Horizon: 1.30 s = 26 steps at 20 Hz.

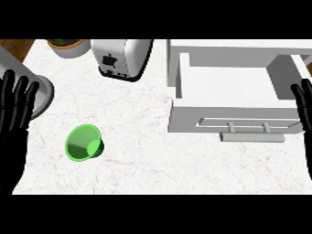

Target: Pick up the cup, place it into the drawer and close the drawer

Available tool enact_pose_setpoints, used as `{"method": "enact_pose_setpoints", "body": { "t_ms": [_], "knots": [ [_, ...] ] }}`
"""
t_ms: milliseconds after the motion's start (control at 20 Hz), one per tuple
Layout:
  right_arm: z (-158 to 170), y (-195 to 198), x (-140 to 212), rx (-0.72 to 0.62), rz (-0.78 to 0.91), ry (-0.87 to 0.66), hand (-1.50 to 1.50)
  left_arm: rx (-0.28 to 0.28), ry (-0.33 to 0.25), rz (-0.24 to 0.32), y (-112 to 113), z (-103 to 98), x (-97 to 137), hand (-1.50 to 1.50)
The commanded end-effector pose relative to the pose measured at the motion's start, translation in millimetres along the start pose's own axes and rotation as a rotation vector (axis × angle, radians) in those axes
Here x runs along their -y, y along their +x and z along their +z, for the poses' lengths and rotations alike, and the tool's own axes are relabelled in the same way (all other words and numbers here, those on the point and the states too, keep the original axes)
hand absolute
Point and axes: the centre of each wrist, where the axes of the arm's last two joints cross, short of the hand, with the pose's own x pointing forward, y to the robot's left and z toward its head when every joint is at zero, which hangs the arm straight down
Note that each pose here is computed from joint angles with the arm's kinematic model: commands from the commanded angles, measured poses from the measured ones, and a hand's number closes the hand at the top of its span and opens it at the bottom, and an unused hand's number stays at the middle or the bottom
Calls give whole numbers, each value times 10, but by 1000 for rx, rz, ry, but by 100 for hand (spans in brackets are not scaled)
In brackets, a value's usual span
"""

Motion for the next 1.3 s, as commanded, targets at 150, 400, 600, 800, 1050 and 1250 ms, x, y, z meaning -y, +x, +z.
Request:
{"method": "enact_pose_setpoints", "body": {
  "t_ms": [150, 400, 600, 800, 1050, 1250],
  "knots": [
    [-83, -25, -88, -13, -25, 9, -150, -17, 295, -173, 23, 127, 199, -150],
    [-61, -4, -274, -85, -184, 96, -150, -100, 532, -77, -115, 56, 419, -150],
    [21, 73, -114, -87, -177, 100, -150, -92, 556, -111, -297, -46, 815, -150],
    [-140, -211, -178, -92, -172, 72, -150, -98, 575, -96, -284, 21, 793, -150],
    [-82, -163, -298, -84, -166, 69, -150, -90, 596, -89, -253, -212, 945, -150],
    [-206, -95, -208, -84, -193, 87, -150, -127, 589, -95, -436, -162, 964, -150]
  ]
}}
